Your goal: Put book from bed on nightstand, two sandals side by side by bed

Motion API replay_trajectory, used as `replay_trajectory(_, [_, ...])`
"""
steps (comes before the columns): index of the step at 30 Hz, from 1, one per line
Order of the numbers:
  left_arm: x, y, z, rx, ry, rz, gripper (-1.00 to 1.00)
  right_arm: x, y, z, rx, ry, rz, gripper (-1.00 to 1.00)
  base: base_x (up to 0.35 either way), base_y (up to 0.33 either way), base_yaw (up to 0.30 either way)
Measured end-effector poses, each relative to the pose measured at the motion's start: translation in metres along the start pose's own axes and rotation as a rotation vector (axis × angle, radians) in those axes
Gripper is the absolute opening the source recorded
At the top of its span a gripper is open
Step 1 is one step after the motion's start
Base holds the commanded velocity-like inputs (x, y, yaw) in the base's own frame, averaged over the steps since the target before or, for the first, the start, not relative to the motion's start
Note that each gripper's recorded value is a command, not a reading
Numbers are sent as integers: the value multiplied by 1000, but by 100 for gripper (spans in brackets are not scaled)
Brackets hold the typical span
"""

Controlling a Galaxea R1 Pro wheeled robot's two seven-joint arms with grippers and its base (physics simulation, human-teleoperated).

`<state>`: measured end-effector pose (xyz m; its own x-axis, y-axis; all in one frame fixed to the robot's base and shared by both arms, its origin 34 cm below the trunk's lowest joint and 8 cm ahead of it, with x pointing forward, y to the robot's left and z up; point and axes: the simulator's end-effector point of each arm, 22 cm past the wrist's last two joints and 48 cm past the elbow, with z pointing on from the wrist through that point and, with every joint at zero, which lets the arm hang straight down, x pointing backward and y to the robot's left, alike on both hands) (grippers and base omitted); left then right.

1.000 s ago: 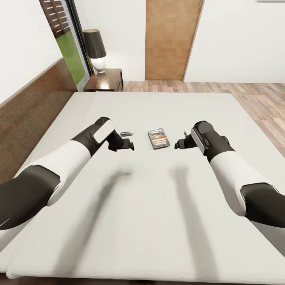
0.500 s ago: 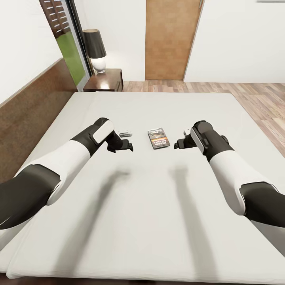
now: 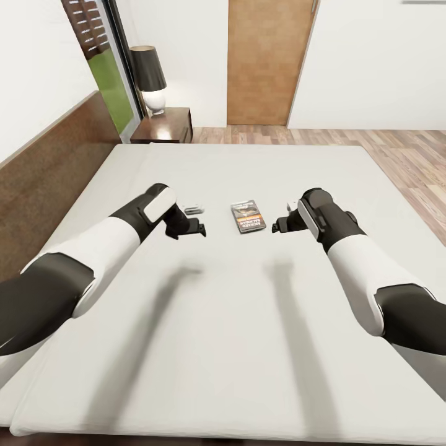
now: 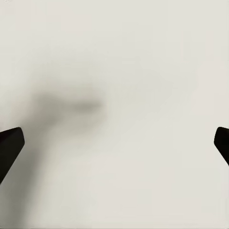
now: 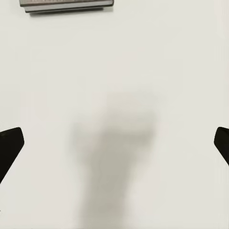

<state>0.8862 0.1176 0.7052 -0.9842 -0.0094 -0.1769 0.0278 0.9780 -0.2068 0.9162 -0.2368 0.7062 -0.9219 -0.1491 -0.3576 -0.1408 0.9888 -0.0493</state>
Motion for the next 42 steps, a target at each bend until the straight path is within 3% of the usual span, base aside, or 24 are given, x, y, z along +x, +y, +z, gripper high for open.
replay_trajectory(6, [-2, 14, -2, -26, 17, -27, 100, 0, 0, 0, 2, 0, -1, 100, 0, 0, 0])
replay_trajectory(17, [-3, 18, -5, -29, 23, -45, 100, -3, -1, -2, 1, -7, 1, 100, 0, 0, 0])
replay_trajectory(33, [-3, -10, -8, 91, 36, -107, 100, -22, -9, -14, -48, -45, 102, 100, 0, 0, 0])
replay_trajectory(42, [-9, -26, -14, 126, 19, -95, 100, -26, -11, -17, -54, -51, 117, 100, 0, 0, 0])
